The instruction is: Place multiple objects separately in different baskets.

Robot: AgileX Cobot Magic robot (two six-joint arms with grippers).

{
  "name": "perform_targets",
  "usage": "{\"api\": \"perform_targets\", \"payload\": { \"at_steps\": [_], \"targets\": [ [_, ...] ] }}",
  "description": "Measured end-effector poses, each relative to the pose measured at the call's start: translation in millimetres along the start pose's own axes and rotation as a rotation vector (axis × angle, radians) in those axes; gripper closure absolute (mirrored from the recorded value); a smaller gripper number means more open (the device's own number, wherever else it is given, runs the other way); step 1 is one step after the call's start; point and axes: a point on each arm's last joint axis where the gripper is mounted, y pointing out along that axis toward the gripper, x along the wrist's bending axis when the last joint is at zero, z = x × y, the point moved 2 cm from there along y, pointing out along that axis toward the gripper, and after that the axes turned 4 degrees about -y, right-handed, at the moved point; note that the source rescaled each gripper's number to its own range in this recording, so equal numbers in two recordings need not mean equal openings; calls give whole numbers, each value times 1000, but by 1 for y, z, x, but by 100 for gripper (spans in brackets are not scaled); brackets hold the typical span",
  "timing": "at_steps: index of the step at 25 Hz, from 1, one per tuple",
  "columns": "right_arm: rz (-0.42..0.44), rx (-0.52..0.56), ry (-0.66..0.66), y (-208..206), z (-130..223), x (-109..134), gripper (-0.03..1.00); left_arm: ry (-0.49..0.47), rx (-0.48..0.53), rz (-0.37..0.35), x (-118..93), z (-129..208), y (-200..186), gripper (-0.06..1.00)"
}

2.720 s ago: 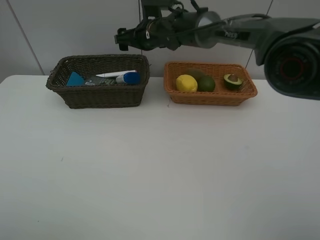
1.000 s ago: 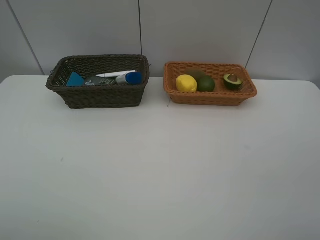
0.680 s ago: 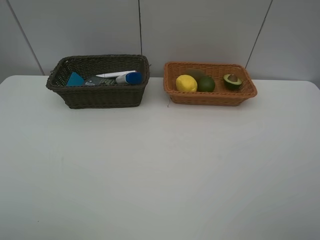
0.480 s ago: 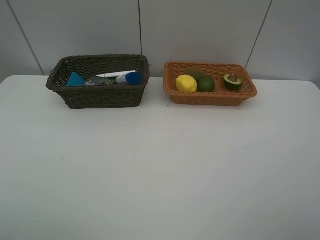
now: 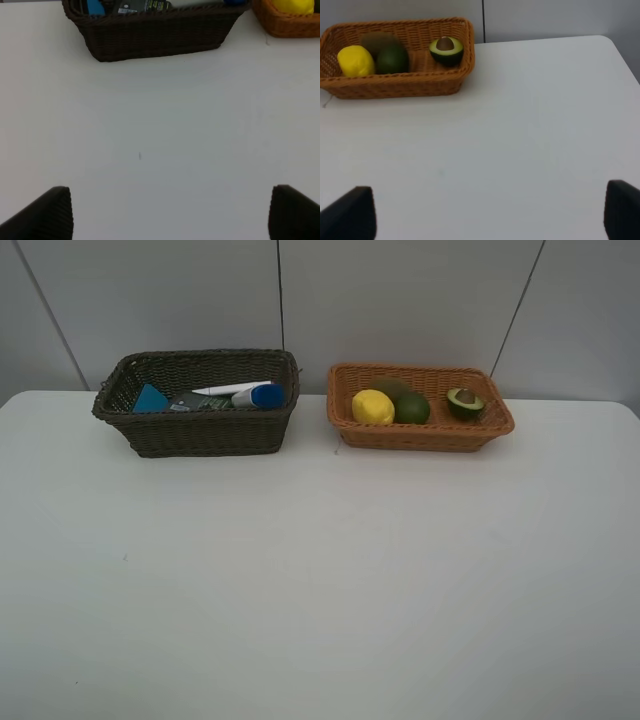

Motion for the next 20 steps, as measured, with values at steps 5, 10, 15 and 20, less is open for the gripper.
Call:
{"api": "perform_targets", "payload": {
  "at_steps": [5,10,15,20],
  "targets": [
    [-23,5,-24,1,1,3,-3,0,0,0,0,0,0,-6],
    [-26,5,-15,1,1,3,-3,0,0,0,0,0,0,-6],
    [-27,5,-11,1,1,3,-3,0,0,0,0,0,0,-6],
    [-27,5,-11,1,1,3,-3,0,0,0,0,0,0,-6]
  ]
}}
